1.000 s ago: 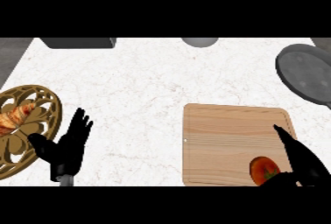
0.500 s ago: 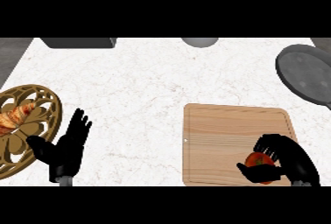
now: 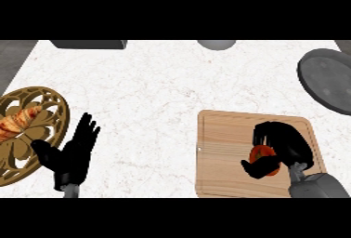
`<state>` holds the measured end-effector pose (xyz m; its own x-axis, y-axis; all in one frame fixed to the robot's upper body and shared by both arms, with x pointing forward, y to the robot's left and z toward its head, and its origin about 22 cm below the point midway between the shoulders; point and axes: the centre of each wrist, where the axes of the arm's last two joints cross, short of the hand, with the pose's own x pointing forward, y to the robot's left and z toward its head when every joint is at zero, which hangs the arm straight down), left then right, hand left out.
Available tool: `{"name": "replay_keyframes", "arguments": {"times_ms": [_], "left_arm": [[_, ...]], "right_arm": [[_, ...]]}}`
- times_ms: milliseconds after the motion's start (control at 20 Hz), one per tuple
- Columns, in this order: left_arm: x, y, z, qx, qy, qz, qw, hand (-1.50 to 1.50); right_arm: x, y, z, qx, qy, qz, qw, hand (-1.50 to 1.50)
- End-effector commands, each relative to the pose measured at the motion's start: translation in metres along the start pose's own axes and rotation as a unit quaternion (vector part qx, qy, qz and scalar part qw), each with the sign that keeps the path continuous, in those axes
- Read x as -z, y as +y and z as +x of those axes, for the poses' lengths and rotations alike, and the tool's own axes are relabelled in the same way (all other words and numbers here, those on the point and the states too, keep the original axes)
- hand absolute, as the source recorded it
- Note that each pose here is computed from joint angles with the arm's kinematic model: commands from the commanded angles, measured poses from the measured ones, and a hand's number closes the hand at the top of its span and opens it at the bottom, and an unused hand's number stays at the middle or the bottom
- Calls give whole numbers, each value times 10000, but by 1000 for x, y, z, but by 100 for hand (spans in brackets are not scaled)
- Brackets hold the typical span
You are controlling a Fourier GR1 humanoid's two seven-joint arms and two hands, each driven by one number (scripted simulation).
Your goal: Pick the tomato from the cutting board and place it in the pan
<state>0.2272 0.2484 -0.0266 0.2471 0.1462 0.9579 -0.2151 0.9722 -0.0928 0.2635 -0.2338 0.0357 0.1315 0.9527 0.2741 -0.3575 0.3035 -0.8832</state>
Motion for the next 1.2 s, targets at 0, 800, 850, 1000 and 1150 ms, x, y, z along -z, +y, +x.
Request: {"name": "replay_keyframes", "arguments": {"times_ms": [0, 800, 850, 1000, 1150], "left_arm": [[-1, 10, -5, 65, 242, 140, 9996, 0], [10, 26, 0, -85, 354, 183, 9992, 0], [2, 12, -8, -92, 238, 164, 9995, 0], [-7, 0, -22, -22, 337, 198, 9992, 0], [-10, -1, -27, 72, 371, 87, 9992, 0]], "right_arm": [[16, -6, 25, -632, -451, 172, 9968, 150], [-36, -111, 38, 97, -431, -3342, 9414, 150], [-40, -126, 31, 217, -379, -3413, 9389, 150], [-30, -141, 22, 325, -167, -3375, 9406, 150], [-15, -141, 20, 579, -119, -3385, 9391, 150]]}}
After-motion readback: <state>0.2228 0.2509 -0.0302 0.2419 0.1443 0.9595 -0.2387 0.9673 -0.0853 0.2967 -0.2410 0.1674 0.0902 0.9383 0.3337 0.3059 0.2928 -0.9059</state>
